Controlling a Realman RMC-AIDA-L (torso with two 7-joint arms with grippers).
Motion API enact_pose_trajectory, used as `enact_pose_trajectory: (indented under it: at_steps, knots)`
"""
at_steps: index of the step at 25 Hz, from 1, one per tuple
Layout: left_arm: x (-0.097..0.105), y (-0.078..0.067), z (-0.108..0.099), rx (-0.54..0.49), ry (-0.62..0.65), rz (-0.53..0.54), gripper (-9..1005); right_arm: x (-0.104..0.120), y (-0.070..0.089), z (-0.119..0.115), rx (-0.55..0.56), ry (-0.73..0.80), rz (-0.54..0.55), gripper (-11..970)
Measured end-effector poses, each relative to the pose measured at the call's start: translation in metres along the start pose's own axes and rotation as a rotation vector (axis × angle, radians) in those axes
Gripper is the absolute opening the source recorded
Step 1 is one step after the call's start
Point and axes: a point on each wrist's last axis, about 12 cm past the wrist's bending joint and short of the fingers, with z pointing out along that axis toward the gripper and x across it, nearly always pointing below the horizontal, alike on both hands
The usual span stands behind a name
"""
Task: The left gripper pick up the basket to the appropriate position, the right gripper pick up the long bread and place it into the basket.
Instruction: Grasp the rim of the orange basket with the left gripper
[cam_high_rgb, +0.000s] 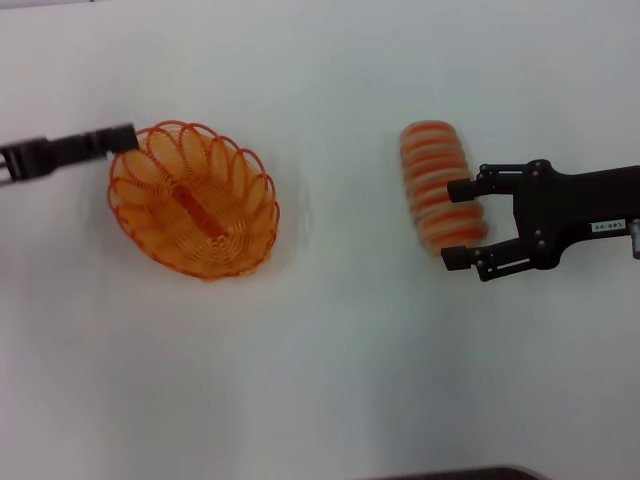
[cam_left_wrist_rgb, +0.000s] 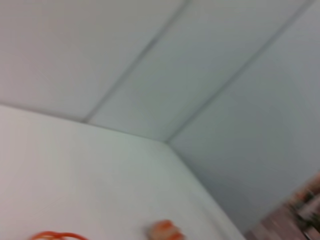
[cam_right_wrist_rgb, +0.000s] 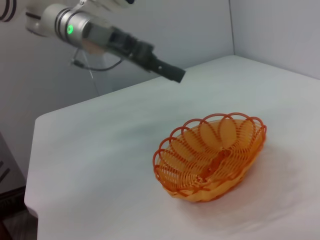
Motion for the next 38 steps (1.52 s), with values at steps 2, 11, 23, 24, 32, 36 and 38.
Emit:
enact_pose_trajectory:
  at_steps: [2,11,23,24,32,36,38]
  knots:
    - [-0.011,0.005,0.0,-0.058,0.009,-0.049,931,-0.001,0.0,0.0,-0.001,0.001,-0.001,933]
    - [-0.054,0.018,0.012,-0.3,0.169,-0.047,930,-0.006,-0.003,0.001,-0.007,0.005,-0.007,931]
    - [-0.082,-0.003,0.057,-0.347,0.412,0.267,929,-0.01,-0.005,-0.001,-0.004,0.022,-0.012,928]
    - [-0.083,-0.005,0.061,-0.342,0.429,0.302,929,-0.01,-0.005,-0.001,-0.004,0.022,-0.012,927]
    - [-0.086,-0.012,0.081,-0.352,0.523,0.491,928,-0.012,-0.006,0.0,-0.005,0.023,-0.007,925]
    - [-0.089,-0.011,0.086,-0.395,0.545,0.536,927,-0.012,-0.006,0.0,-0.006,0.023,-0.008,924]
    - [-0.089,-0.01,0.09,-0.412,0.562,0.552,927,-0.012,-0.006,0.0,-0.006,0.023,-0.009,924]
